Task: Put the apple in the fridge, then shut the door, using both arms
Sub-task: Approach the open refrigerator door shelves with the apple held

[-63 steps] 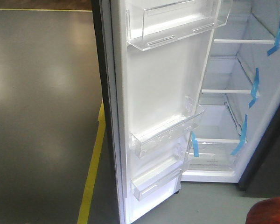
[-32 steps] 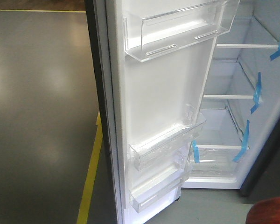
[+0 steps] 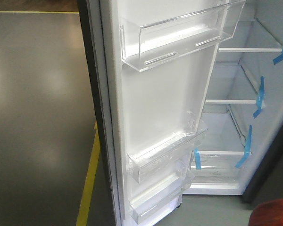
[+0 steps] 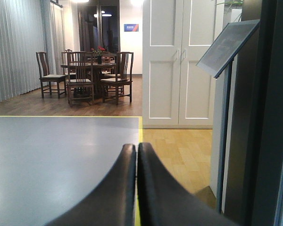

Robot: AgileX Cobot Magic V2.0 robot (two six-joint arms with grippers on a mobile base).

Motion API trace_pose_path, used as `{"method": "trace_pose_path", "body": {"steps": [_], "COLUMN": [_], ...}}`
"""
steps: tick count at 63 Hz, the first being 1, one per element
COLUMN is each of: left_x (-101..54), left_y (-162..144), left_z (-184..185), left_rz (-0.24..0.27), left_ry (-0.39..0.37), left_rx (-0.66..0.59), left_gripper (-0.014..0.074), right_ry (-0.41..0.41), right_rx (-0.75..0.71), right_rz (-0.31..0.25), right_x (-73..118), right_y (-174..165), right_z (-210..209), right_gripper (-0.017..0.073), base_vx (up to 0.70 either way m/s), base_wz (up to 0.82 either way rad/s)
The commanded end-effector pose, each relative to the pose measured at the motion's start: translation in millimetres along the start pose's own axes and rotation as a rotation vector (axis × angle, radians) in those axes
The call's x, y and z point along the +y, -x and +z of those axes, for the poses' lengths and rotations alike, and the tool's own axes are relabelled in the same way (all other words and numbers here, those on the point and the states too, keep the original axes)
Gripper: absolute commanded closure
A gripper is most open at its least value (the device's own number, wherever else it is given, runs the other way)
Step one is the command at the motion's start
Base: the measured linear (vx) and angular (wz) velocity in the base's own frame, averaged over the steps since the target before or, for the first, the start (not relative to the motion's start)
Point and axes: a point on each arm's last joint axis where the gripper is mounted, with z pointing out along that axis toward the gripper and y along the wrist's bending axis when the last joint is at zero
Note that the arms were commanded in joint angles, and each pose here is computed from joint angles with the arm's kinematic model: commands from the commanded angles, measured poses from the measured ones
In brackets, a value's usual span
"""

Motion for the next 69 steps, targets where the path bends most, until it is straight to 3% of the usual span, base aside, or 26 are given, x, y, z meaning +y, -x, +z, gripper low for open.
{"method": "trace_pose_path", "body": {"steps": [1,69], "left_x": [0.4,0.4], "left_y": [0.0,0.0], "left_z": [-1.1,-1.1], "left_rz": [-0.017,-0.017], "left_ry": [0.001,0.001], "left_rx": [-0.063,-0.063], "left_gripper": [0.06,0.06], "right_ry": [-0.004,-0.004], "right_rx": [-0.089,-0.089], "right_rz": [0.003,0.003], "right_x": [0.5,0.5], "right_y": [12.9,12.9], "right_z": [-3.8,-3.8], "right_gripper": [0.0158,0.0158], "base_vx": [0.06,0.05], "base_wz": [-0.01,-0.02]}}
